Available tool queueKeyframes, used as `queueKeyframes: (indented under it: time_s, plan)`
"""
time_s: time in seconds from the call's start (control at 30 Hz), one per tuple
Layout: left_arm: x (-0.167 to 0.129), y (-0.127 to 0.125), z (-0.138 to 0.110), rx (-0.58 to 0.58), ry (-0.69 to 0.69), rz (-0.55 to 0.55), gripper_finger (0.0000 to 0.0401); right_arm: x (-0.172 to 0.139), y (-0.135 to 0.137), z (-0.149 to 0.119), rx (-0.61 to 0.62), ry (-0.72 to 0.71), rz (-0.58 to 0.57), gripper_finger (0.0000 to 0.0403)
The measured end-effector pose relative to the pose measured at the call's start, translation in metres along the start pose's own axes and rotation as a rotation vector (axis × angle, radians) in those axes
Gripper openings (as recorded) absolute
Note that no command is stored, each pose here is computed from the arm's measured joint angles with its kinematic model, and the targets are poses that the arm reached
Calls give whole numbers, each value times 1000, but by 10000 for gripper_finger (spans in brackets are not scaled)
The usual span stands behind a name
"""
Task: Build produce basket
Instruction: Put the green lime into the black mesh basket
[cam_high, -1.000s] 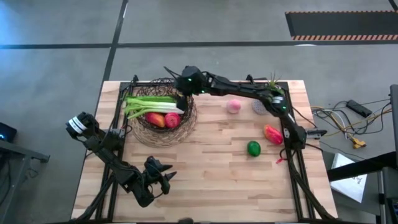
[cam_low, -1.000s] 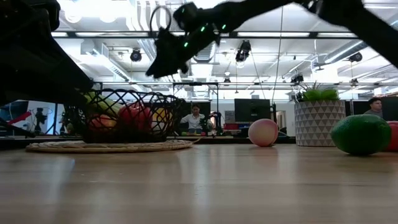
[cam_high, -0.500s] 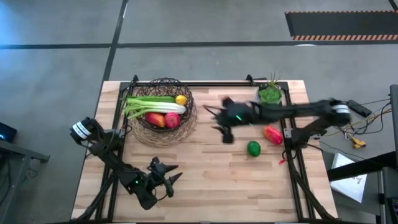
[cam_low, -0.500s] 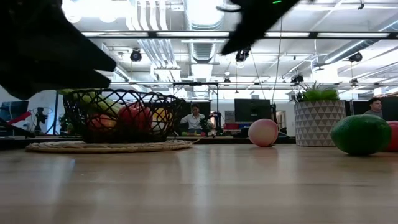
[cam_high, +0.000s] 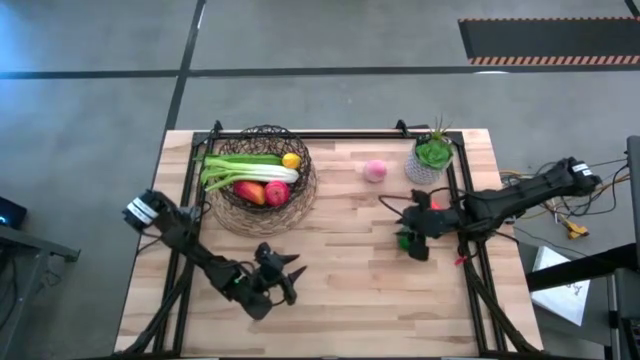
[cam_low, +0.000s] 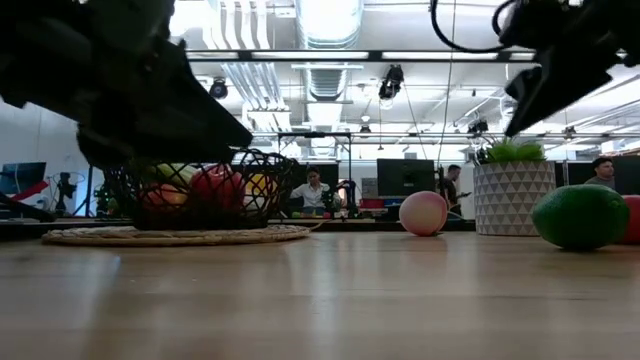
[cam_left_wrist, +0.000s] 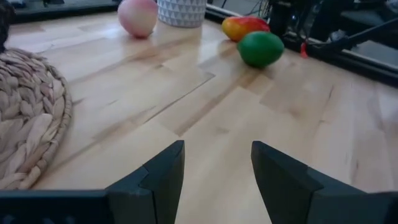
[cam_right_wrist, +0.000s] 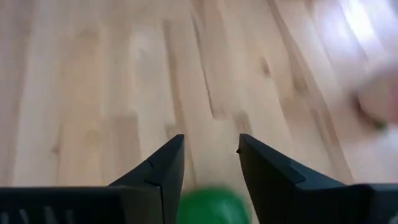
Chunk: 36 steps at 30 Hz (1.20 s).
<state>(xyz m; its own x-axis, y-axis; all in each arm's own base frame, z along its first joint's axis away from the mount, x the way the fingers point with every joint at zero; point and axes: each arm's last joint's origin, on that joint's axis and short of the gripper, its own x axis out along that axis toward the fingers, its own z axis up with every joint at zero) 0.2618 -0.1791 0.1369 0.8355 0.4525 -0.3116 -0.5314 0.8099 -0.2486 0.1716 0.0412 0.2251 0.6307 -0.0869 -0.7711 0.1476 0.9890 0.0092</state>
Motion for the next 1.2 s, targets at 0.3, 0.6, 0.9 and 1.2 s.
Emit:
queueKeyframes:
  time_s: [0.3,0.6,0.9,1.2]
  plan:
    - [11,5,5,-8,6,24,171,-4,-3,-5,114,83,-23,206]
    - [12,5,5,-7,11,22,171,8,-12,0,253,205,-120,251]
    - [12,6,4,-3,23,16,171,22,-11,0,345,433,-182,352]
    - [12,6,3,-2,26,14,171,47,-5,-6,391,565,-201,379]
